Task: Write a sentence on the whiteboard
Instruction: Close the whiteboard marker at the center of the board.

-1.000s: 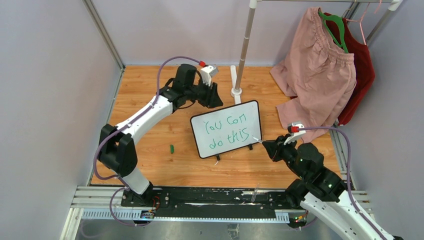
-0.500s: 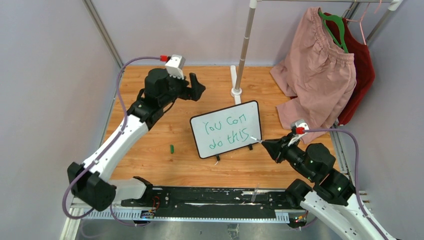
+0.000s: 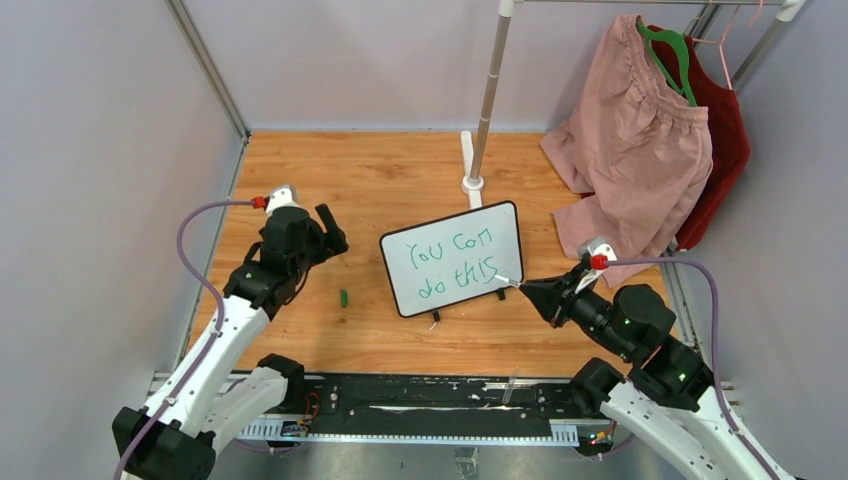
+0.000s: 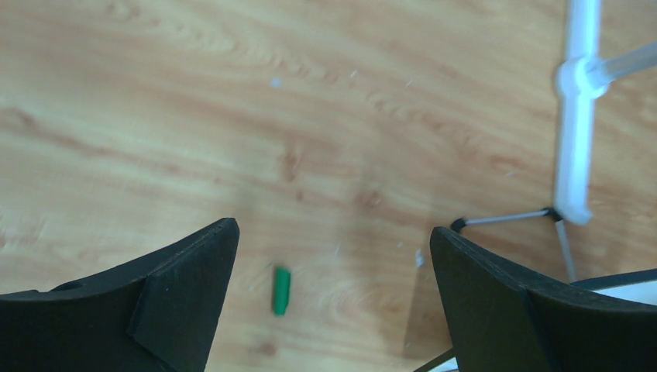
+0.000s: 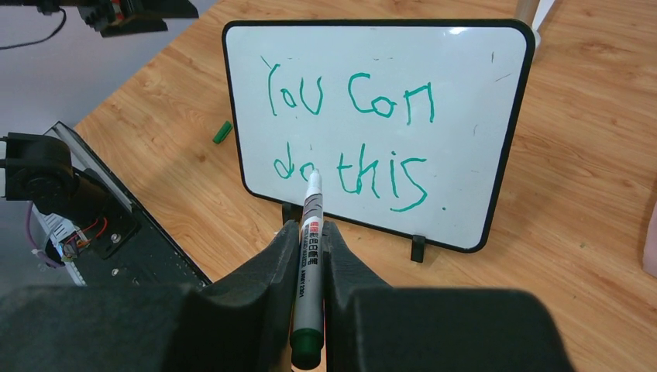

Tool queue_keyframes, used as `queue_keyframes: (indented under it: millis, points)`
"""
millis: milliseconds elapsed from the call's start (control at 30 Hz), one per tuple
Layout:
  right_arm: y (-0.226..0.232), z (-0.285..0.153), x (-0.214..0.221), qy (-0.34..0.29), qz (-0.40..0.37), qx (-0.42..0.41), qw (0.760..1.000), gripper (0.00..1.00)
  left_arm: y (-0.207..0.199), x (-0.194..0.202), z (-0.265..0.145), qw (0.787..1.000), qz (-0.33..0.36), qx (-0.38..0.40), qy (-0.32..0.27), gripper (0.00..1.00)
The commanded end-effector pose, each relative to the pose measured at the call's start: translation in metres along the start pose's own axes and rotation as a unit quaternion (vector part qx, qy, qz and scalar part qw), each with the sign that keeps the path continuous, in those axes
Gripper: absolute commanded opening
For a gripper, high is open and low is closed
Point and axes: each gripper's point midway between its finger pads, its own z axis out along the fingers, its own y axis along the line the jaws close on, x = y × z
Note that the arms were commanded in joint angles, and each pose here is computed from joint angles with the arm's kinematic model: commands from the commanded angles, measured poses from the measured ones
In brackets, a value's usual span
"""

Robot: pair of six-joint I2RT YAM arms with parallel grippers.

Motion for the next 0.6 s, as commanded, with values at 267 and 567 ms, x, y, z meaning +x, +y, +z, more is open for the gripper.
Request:
queue_keyframes:
  millis: [267, 567]
  points:
    - [0.004, 0.005, -0.011, -0.02, -0.001, -0.01, 1.0, 0.0, 0.043, 0.056, -0.01, 0.995, 0.02, -0.059, 0.075, 0.98]
    - [-0.024, 0.003, 0.013, -0.022, 0.015, 0.056, 0.998, 0.0, 0.027, 0.07, -0.011, 0.994, 0.049, 0.005, 0.099, 0.95]
